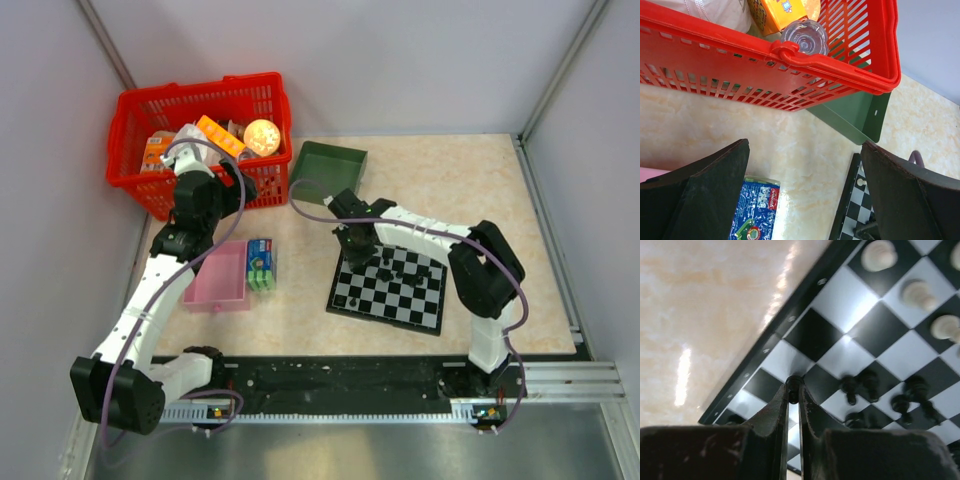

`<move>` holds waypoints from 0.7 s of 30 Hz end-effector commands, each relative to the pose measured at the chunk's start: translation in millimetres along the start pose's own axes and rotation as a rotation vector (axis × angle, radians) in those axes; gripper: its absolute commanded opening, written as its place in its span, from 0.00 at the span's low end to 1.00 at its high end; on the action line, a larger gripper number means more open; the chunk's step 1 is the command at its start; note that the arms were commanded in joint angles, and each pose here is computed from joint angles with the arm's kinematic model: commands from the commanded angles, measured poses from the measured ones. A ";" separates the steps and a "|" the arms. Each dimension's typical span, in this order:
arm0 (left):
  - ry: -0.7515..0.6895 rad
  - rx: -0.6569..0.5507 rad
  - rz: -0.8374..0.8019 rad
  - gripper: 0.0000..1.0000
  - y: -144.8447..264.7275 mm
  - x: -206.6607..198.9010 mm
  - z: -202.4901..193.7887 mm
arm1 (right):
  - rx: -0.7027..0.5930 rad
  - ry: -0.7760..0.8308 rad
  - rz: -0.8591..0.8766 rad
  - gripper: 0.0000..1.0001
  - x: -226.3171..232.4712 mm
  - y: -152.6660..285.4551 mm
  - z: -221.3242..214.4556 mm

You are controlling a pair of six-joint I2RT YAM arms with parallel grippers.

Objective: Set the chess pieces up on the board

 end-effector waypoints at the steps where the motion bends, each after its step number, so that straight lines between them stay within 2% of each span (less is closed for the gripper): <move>1: 0.013 -0.072 -0.042 0.98 9.6 -8.9 17.4 | -0.077 0.022 0.063 0.05 27.9 29.2 5.5; 21: 0.017 -0.072 -0.048 0.98 11.8 -7.7 15.5 | -0.021 0.040 0.140 0.05 58.1 27.4 -22.9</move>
Point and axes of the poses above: each gripper's point midway between its finger pads, its own y axis back along the fingers, its own x axis along the line the jaws close on, z = x × y, the point moved 8 cm from there along y, back along the fingers, and after that the axes turned 4 degrees about y, right-handed, at the moved point
